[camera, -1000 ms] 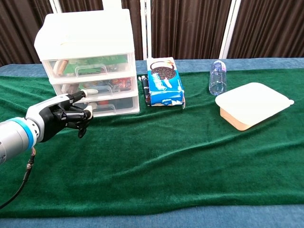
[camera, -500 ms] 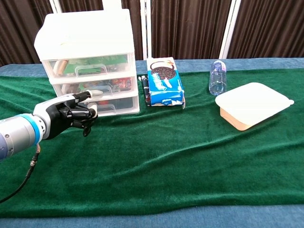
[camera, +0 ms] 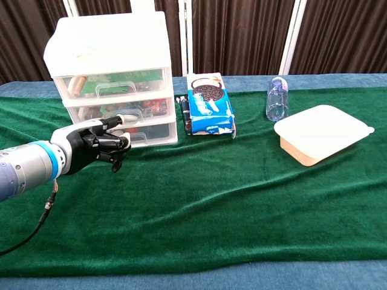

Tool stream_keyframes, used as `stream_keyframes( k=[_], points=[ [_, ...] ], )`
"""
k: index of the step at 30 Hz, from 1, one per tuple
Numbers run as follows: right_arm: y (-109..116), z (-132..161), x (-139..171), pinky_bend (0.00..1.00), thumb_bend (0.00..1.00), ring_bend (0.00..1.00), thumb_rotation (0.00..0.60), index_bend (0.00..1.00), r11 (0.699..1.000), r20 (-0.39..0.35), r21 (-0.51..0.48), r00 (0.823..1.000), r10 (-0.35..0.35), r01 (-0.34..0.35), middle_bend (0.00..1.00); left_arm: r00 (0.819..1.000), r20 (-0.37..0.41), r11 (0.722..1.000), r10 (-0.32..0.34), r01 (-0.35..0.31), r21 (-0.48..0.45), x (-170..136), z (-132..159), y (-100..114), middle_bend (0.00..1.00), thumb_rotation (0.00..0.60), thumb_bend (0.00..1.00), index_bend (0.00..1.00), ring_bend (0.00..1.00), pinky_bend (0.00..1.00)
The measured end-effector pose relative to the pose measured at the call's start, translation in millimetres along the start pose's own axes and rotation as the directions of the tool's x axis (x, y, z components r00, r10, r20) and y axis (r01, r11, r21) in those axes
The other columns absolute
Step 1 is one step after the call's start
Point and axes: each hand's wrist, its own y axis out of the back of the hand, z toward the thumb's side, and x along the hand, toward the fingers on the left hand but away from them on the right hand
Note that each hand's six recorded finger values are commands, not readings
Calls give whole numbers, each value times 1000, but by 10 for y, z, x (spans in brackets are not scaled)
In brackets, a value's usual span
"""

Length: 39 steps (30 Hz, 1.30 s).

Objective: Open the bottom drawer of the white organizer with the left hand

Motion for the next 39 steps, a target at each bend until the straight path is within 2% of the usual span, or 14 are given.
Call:
stream_keyframes(
  k=[39],
  points=[
    [4, -2, 0, 0, 85, 0, 600, 5, 1000, 1, 0, 1000, -1, 1, 0, 998, -36, 997, -54, 55, 45, 11, 9, -96, 873, 600, 734, 91, 740, 696]
  ],
)
